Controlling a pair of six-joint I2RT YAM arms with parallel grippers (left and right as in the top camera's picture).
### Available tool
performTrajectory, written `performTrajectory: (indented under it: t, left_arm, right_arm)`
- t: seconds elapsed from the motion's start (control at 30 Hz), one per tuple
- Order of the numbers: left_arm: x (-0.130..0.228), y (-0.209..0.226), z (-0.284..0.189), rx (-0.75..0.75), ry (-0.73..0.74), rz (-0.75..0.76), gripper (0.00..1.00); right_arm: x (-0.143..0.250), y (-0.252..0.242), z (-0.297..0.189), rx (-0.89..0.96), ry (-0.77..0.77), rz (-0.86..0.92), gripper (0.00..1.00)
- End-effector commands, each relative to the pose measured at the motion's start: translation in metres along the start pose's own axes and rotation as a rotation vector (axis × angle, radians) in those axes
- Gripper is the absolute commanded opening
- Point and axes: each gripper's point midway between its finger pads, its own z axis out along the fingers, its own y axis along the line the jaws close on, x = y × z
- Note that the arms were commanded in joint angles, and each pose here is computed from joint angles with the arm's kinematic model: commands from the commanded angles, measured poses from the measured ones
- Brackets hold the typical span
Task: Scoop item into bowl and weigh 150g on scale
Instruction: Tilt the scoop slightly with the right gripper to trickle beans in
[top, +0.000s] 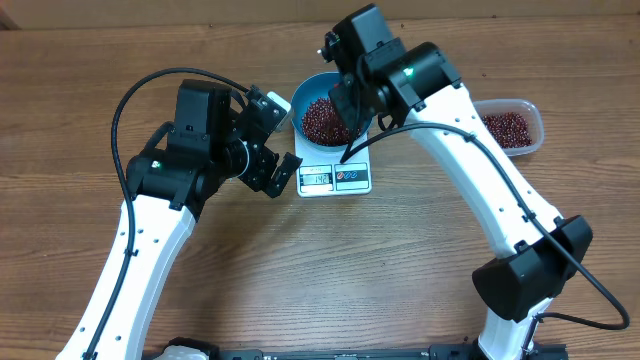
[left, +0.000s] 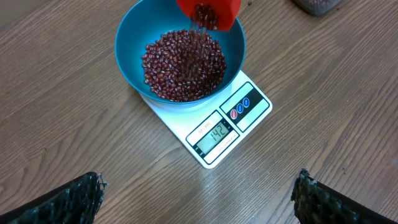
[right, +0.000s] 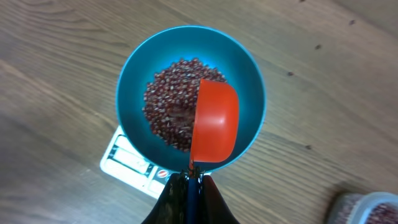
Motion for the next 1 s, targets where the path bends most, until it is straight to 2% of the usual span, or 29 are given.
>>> performTrajectory:
  t: [0.0,0.97]
  left_arm:
    - [0.001,0.001,0.002,0.006,0.003,-0.011,1.0]
    - [0.001,0.001,0.002,0.006,0.003,-0.011,1.0]
  right_arm:
    - [-0.018,-0.019,-0.031,0.106,-0.093,0.017,0.04]
    - [-0.023,-0.009,-0.031,0.042,-0.116,0.017,0.04]
